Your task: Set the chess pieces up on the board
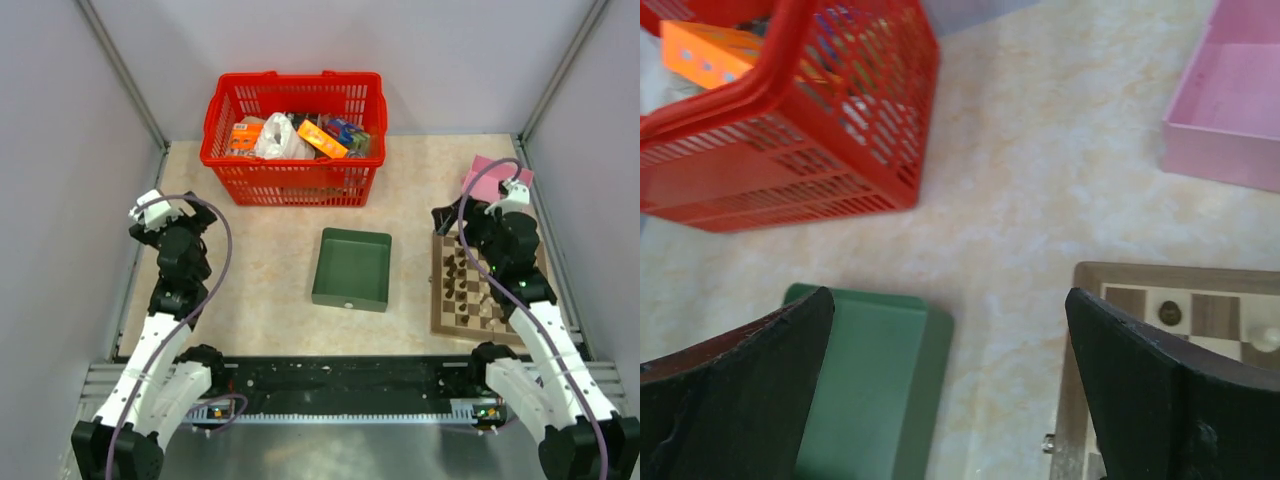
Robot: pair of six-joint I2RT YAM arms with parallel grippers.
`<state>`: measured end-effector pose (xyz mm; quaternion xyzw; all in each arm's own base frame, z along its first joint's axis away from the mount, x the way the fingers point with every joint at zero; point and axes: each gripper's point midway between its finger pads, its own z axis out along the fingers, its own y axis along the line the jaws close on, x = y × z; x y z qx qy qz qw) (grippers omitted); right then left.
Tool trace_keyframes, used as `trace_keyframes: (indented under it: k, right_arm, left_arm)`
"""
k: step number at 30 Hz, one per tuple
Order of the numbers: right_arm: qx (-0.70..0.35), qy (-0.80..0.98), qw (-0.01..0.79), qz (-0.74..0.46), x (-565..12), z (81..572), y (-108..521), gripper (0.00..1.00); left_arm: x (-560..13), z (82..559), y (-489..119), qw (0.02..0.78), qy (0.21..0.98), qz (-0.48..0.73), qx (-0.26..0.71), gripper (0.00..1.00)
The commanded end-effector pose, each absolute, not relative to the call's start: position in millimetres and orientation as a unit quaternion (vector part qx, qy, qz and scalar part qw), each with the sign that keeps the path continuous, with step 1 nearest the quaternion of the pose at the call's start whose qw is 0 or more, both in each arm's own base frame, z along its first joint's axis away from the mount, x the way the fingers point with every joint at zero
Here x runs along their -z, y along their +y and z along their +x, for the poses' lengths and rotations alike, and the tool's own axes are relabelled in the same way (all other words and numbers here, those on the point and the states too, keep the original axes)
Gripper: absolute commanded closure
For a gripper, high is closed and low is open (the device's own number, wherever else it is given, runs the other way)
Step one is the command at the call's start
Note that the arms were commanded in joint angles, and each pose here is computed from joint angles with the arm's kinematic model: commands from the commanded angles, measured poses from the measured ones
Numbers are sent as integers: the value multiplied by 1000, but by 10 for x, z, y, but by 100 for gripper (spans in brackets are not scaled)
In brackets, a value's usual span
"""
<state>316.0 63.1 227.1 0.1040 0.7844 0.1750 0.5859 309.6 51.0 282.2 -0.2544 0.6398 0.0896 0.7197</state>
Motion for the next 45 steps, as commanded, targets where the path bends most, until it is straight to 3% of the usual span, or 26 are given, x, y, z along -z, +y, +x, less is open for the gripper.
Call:
trace_keyframes:
  k: [1,6,9,14,23,28,34,45]
  right_arm:
    - [-285,755,587,60,-2608,2969,1014,1]
    - [-293,821,491,13,-2332,2894,1217,1]
    - [-291,844,450,-10,-2127,2847,1373,1]
    - [-292,859,420,-28,-1965,2770,1672,2]
    - [-313,882,351,-21,-1572,2635,2152,21]
    - [-253,911,324,38,-1200,2663,2052,25]
    - [-161,918,351,86,-996,2734,1679,26]
    - [-269,923,277,-10,-750,2825,2801,25]
  left_arm:
    - [-2982,3083,395,709,656,-254,-53,1]
    - [-2962,3057,149,695,688,-208,3,1]
    - [-2902,2955,136,674,686,-271,45,1]
    - [-2990,2938,-87,677,708,-190,71,1]
    - [-2825,3153,-120,642,738,-199,62,1]
    - [-2730,3186,-164,629,748,-199,69,1]
    - [-2740,3151,-155,635,745,-193,67,1]
    - [-2740,3048,-70,641,740,-199,51,1]
